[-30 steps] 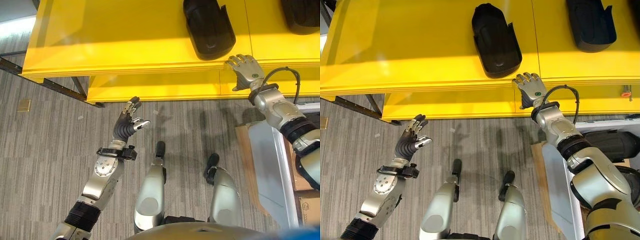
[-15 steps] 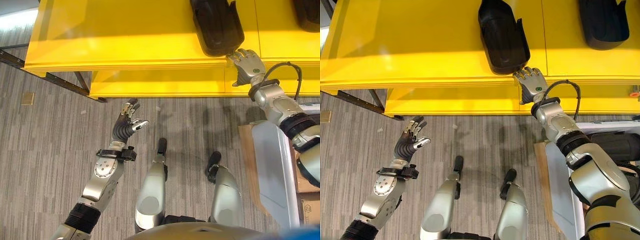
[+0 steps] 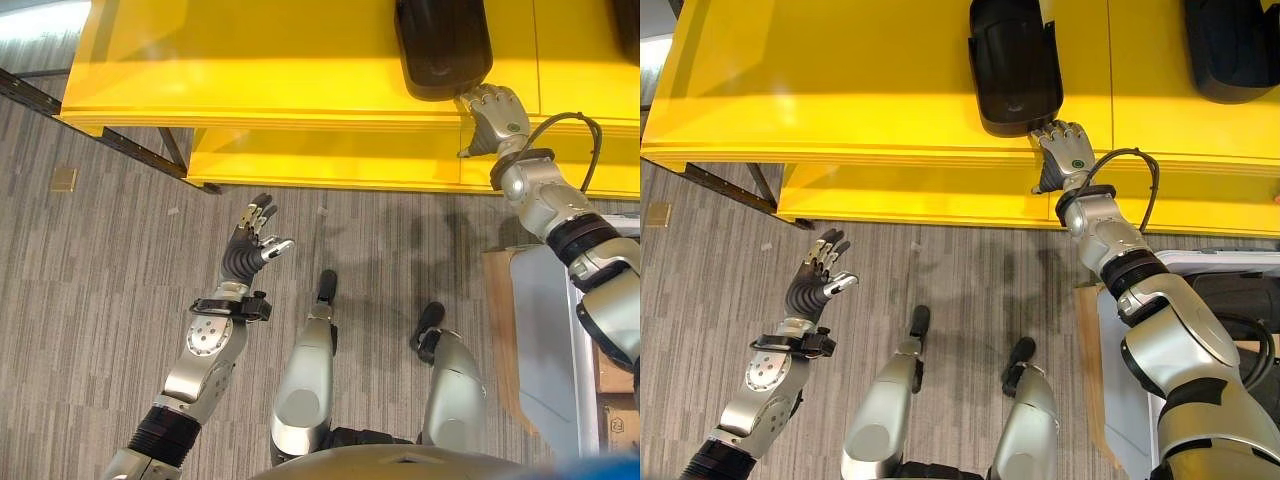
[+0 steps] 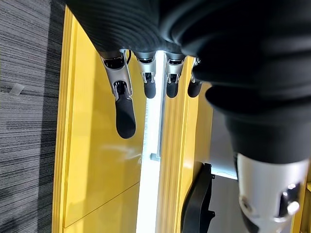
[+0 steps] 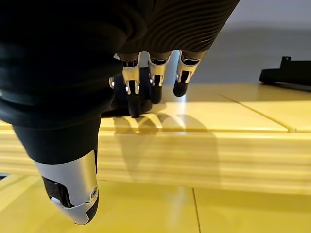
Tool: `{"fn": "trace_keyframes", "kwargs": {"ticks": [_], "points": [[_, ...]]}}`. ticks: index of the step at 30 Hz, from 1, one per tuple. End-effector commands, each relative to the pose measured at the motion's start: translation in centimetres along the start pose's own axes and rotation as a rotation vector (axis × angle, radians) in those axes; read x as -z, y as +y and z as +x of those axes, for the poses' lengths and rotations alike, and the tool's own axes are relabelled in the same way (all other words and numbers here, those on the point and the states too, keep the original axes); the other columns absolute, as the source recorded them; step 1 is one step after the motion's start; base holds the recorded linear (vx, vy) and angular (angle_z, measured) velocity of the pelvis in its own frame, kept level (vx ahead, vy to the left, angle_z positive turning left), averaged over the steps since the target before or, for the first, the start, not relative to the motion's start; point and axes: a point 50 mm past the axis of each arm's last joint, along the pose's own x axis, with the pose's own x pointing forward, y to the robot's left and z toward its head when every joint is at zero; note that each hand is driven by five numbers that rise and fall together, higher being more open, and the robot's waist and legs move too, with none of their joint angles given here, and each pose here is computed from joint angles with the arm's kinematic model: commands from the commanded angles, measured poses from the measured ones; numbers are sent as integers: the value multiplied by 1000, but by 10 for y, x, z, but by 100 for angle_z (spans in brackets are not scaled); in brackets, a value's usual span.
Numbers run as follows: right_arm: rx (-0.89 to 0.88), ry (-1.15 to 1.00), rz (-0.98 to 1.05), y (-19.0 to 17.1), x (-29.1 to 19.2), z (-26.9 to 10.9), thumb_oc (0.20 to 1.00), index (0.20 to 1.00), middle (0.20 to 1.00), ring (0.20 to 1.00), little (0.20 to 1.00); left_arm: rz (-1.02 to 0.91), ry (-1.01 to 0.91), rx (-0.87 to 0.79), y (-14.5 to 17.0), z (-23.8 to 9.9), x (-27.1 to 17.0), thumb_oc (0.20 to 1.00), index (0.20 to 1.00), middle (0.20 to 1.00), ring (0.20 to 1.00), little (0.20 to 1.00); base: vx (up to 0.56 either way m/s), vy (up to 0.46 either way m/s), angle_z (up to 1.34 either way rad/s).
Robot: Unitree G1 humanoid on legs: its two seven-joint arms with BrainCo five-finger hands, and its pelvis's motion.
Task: Move parts from the plastic box to the shelf.
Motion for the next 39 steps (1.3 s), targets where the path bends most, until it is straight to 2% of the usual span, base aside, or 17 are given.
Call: {"fn": "trace_keyframes", "kwargs": {"ticks": [1, 6, 22, 39], "points": [[152, 20, 51, -47, -2, 22, 1000, 1000, 1000, 1000, 1000, -3, -164, 30, -2, 0, -34, 1000, 1000, 1000, 1000, 1000, -3, 22, 8], [165, 24, 104, -51, -7, 25, 1000, 1000, 1000, 1000, 1000, -6, -167, 18, 1, -1, -34, 1000, 1000, 1000, 1000, 1000, -2, 18, 7], [227, 7, 90, -76, -12, 36, 1000, 1000, 1000, 1000, 1000, -3, -173, 14, 3, -2, -36, 1000, 1000, 1000, 1000, 1000, 0, 0, 0], [240, -11, 87, -86, -22, 43, 1000, 1000, 1000, 1000, 1000, -5, -175, 19, 3, -2, -37, 1000, 1000, 1000, 1000, 1000, 0, 0, 0]]}}
